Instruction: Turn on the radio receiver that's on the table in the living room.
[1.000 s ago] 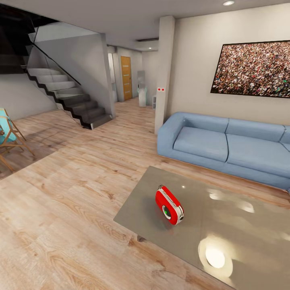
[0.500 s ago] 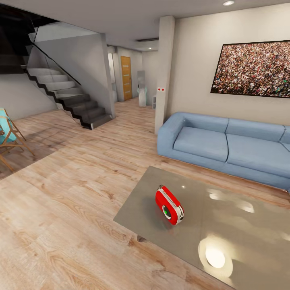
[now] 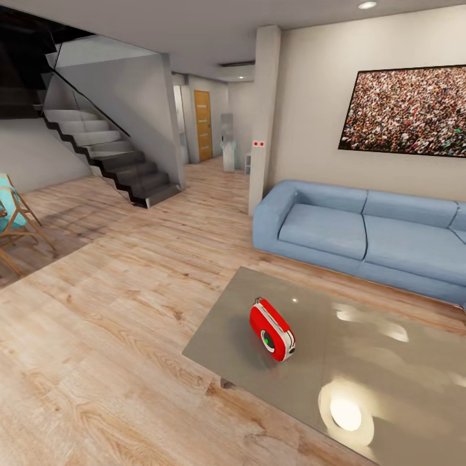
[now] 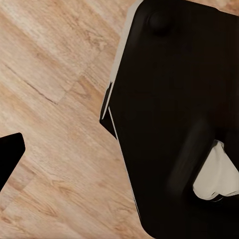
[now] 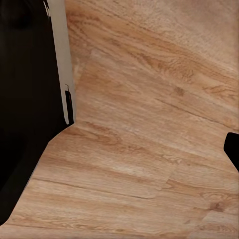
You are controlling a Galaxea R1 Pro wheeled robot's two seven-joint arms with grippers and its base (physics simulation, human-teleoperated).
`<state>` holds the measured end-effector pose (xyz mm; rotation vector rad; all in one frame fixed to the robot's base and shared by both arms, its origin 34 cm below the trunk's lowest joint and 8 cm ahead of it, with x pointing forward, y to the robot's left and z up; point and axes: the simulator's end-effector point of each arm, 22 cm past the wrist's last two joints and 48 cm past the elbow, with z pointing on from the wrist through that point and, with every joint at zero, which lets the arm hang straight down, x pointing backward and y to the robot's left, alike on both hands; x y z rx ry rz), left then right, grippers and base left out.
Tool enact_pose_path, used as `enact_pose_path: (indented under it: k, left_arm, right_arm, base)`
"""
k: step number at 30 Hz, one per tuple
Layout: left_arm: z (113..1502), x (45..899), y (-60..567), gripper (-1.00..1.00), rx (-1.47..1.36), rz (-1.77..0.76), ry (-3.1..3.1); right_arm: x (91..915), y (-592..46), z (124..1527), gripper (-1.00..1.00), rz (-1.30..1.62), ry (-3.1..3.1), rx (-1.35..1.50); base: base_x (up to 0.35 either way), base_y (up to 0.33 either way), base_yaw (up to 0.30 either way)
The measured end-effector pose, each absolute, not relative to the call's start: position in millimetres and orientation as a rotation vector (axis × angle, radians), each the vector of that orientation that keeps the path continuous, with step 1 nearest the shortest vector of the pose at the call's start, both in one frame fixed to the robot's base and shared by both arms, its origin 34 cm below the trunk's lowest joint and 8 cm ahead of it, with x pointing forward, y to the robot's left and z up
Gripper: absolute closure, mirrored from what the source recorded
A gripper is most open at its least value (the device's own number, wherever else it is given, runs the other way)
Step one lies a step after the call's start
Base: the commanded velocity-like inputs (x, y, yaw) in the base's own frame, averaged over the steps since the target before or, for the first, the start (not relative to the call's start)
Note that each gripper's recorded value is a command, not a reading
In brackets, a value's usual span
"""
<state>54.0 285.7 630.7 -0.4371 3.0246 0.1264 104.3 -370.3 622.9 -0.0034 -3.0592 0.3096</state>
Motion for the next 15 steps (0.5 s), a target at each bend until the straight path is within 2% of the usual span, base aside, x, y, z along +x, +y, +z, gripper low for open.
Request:
enact_pose_path:
  k: [15]
  left_arm:
    - [630.7,54.0,285.7,-1.00,-0.437,0.126,3.025]
  right_arm:
    - [104.3,-370.3,622.9,-1.00,0.310,-3.059,-0.003]
  base:
    - [0.000,0.000,0.000]
